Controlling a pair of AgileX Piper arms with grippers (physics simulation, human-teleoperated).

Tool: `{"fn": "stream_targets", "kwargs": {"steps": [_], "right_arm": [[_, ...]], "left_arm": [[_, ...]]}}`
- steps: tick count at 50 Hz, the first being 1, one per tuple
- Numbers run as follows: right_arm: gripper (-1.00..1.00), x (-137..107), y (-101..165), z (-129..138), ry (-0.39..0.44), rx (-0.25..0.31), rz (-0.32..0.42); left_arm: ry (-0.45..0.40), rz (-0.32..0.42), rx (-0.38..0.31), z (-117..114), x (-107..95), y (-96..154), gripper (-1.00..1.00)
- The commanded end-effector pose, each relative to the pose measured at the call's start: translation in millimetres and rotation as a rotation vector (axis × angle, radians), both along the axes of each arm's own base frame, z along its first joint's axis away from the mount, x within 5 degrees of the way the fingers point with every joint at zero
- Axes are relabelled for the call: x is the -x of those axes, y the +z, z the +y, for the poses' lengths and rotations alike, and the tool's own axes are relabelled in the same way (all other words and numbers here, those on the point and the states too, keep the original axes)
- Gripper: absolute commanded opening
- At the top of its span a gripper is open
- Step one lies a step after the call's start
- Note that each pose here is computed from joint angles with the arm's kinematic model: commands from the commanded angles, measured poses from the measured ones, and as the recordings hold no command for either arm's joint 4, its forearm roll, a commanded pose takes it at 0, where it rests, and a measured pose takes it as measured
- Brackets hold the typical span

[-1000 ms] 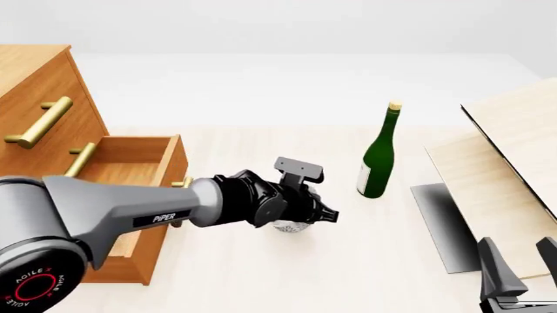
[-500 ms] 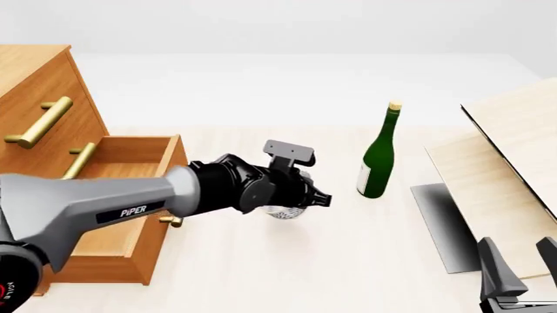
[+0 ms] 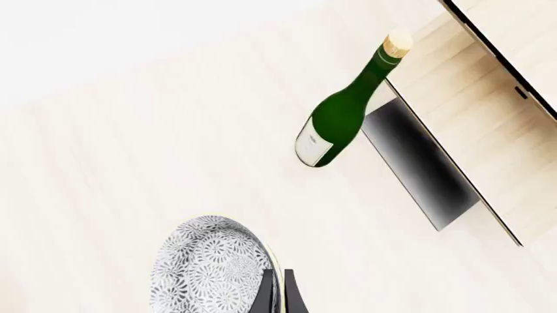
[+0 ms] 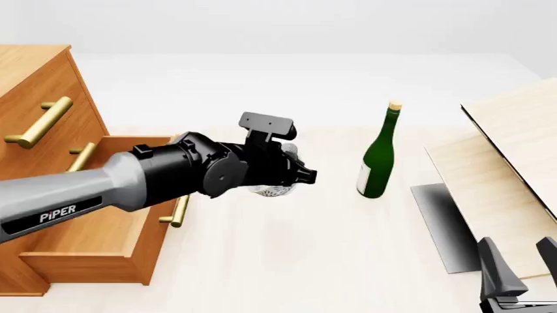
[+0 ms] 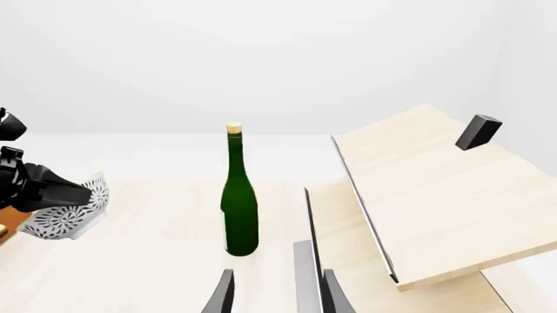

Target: Put the bowl in the bottom drawer of the cabinet.

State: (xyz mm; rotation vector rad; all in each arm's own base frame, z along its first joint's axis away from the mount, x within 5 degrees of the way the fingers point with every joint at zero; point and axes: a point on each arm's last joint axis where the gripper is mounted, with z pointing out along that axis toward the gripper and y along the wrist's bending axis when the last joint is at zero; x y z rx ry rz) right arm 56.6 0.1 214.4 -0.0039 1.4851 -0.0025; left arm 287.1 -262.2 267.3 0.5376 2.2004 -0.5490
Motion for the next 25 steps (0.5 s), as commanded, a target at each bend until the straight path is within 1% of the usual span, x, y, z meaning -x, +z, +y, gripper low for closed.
{"fn": "stream_targets", "kwargs": {"steps": [1,6,13,14,16,25], "right_arm": [[1.00,0,0,0,0.000,0.000,0.000],[1.00,0,0,0,0.000,0.000,0.000],[1.00,0,0,0,0.000,0.000,0.000],[1.00,0,0,0,0.000,0.000,0.000],[1.00,0,0,0,0.000,0.000,0.000],[1.00,0,0,0,0.000,0.000,0.000]], "left_arm": [[0.016,-0.059,0.029,16,3,22,-1.00],[0.025,-0.062,0.023,22,2,23,-1.00],[0.043,-0.082,0.036,31,1,30,-1.00],[0.057,-0.089,0.048,35,1,33,-1.00],[0.070,-0.095,0.049,41,0,35,-1.00],[0.104,-0.096,0.068,55,4,39,-1.00]]}}
